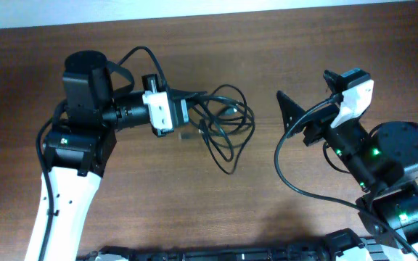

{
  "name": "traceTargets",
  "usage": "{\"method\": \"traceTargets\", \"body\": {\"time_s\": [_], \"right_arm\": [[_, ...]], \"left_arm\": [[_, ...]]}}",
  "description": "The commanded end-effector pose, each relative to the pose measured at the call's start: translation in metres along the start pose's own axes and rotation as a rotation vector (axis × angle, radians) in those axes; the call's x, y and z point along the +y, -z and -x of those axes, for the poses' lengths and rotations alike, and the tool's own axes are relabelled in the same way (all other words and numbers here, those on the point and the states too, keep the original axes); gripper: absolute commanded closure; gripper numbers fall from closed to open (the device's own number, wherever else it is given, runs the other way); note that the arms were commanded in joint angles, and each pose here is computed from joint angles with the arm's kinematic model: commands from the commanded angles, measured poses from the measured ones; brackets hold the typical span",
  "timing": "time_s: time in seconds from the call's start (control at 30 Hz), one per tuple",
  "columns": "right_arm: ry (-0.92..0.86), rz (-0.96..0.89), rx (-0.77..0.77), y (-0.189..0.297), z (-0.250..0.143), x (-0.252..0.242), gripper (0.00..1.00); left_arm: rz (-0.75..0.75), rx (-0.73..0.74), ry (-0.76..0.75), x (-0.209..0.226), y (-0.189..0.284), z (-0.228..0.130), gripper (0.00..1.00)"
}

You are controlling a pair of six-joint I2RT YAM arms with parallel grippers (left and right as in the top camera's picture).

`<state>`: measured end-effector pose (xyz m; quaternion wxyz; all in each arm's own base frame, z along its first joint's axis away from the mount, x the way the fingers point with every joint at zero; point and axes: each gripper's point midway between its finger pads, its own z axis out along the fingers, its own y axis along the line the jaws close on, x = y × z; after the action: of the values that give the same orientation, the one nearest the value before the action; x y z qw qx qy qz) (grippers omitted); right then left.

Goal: Untangle cables

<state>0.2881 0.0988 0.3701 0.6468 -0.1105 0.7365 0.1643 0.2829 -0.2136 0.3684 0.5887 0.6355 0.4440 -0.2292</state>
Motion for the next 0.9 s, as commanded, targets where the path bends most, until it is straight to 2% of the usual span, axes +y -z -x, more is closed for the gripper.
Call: {"method": "traceTargets", "body": {"time_s": [0.0,0.13,0.2,0.37,0.43,0.6,0.87], "right_arm": [[-0.033,-0.130,0.002,0.004,0.001,-0.022,0.01],[-0.030,-0.134,-0.013,0.004,0.005,-0.023,0.01],[0.014,-0.073,-0.005,0.003,0.004,-0.012,0.01],[0.274,0.337,-0.016,0.012,-0.003,0.057,0.01],[0.310,0.494,-0.033,0.022,-0.005,0.081,0.01],[0.290,0.651,-0.018,0.029,-0.013,0.102,0.01],[0.252,0.800,0.019,0.025,-0.025,0.117,0.01]], "left_arm": [[-0.049,-0.130,-0.286,-0.012,0.005,0.029,1.00],[-0.064,-0.194,-0.428,-0.019,0.007,0.038,1.00],[-0.083,-0.297,-0.529,-0.026,0.012,0.054,1.00],[-0.093,-0.446,-0.693,-0.029,0.021,0.080,1.00],[-0.100,-0.489,-0.744,-0.031,0.025,0.088,1.00],[-0.116,-0.521,-0.766,-0.037,0.020,0.095,1.00],[-0.151,-0.579,-0.793,-0.051,0.011,0.108,1.00]]}}
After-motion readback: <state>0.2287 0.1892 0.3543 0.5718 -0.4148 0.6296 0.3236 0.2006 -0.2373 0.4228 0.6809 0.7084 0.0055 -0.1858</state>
